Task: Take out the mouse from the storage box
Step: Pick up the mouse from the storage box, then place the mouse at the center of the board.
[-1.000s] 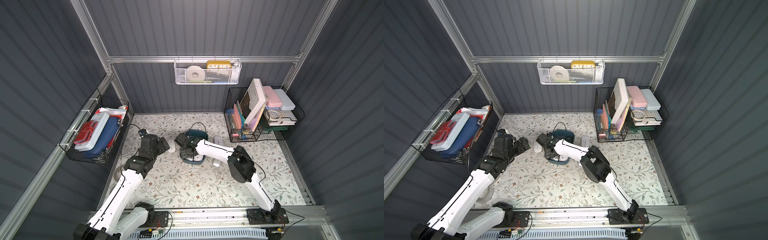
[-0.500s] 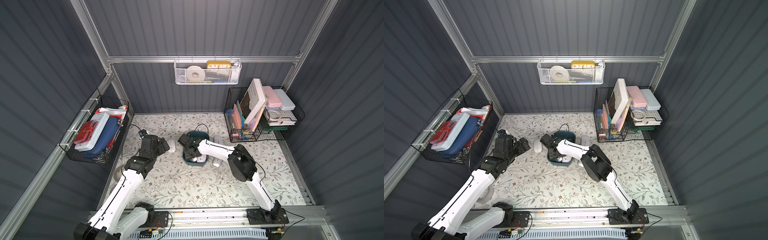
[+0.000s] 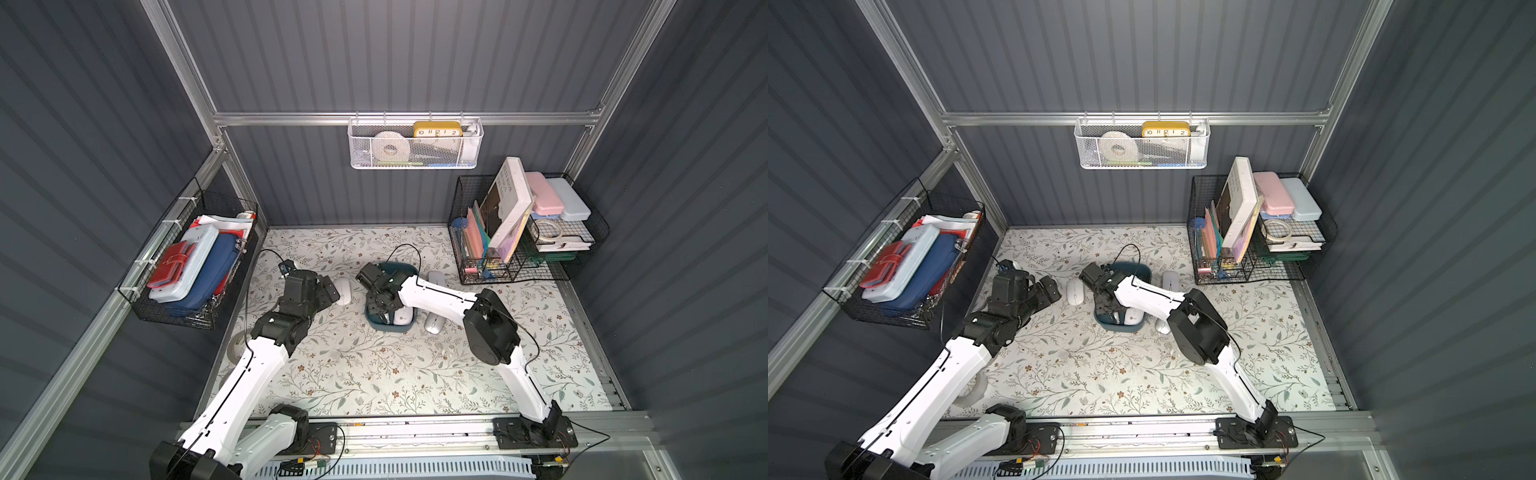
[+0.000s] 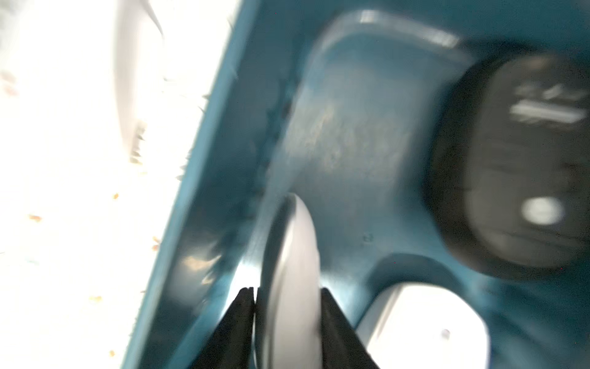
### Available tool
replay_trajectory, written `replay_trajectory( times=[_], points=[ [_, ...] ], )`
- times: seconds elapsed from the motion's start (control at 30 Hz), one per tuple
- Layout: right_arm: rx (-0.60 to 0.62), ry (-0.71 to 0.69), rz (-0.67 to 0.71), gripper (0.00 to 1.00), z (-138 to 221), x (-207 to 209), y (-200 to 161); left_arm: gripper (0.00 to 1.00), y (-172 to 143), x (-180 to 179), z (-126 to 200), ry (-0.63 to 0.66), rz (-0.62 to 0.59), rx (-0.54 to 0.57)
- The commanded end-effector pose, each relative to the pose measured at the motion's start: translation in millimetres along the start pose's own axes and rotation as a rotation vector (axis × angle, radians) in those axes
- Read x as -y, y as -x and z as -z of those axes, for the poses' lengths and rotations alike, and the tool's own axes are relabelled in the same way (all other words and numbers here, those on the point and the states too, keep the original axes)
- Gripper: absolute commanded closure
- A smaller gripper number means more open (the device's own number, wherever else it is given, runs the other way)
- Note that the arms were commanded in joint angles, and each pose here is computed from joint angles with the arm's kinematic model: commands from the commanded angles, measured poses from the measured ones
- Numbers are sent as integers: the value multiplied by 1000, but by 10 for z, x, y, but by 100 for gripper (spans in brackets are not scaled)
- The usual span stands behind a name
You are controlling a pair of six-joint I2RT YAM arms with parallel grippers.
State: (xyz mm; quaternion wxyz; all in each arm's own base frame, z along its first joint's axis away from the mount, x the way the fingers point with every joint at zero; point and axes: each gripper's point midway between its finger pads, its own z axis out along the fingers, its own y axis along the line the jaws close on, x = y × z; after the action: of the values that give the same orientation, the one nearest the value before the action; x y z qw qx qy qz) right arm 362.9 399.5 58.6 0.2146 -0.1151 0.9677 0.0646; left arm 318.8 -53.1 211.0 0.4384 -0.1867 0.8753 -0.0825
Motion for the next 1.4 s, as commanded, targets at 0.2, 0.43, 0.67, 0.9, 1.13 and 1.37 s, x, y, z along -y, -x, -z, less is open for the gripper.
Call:
replay_trajectory(
  times=[0.2, 0.43, 0.67, 0.9, 1.13, 1.37],
  points=[
    [11, 42, -30, 72, 44, -36, 60, 1, -6, -48, -26, 18, -1, 10],
    [63, 87, -66, 75, 300, -35, 146, 1, -20, -48, -48, 21, -5, 4],
    [123, 165, -102, 75, 730, 3, 164, 0, -11, -30, -28, 11, -2, 4],
    [123, 221, -139, 76, 1020, 134, -129, 1, -1, -26, -18, 10, 1, 5],
    [110, 309, -176, 75, 1257, 276, -565, 1, -6, -18, -28, 7, -1, 2],
    [42, 321, -202, 75, 1043, 479, -1062, 1, 1, -3, -36, 3, 1, 1]
  ],
)
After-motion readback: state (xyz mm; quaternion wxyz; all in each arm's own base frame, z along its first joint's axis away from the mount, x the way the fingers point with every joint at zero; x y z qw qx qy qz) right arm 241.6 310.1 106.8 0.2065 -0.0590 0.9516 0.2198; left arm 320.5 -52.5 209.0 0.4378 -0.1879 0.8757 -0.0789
